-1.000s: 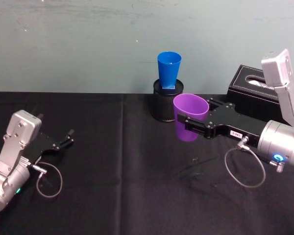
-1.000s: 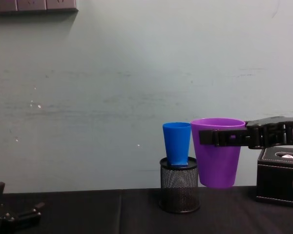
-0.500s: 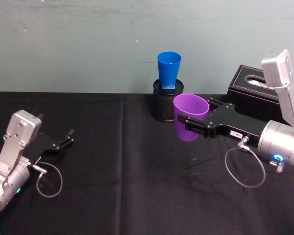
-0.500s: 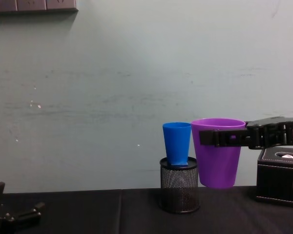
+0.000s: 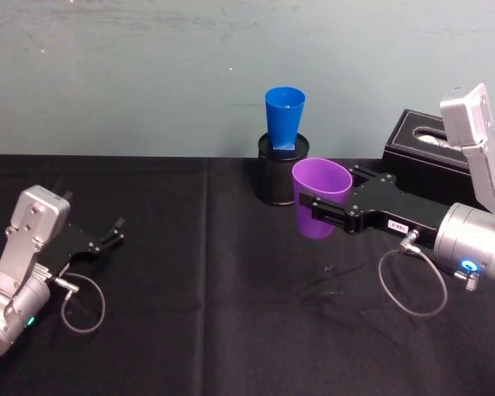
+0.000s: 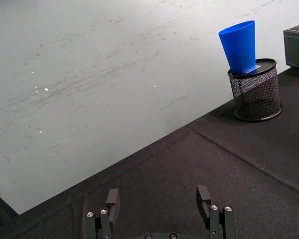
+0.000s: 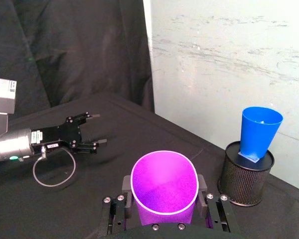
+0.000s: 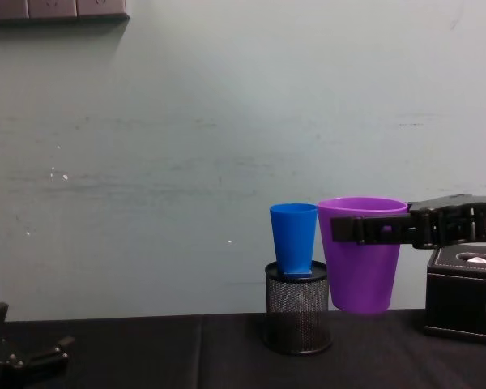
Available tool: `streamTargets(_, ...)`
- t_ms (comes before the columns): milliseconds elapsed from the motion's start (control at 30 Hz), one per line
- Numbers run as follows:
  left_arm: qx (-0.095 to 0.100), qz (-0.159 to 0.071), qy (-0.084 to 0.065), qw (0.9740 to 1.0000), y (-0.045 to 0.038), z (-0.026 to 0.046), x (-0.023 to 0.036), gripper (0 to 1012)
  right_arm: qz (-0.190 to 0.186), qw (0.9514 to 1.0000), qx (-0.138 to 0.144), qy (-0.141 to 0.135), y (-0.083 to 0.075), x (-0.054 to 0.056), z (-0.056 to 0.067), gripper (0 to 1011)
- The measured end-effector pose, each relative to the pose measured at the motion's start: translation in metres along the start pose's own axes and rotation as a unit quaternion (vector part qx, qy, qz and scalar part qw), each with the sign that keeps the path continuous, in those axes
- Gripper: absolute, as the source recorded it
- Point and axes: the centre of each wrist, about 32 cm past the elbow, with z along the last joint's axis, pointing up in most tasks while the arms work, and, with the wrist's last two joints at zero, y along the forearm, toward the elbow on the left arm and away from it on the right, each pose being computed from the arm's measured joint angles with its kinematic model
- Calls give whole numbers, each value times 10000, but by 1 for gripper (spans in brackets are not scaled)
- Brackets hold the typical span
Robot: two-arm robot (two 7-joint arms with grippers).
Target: Pick up one cup with a gripper and tap it against the other cup.
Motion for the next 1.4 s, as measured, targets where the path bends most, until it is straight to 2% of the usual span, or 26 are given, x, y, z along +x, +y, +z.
streamTargets(1400, 0, 0, 0, 10000, 0, 0, 0, 1011, 3, 10000, 0, 0, 0, 0, 0, 726)
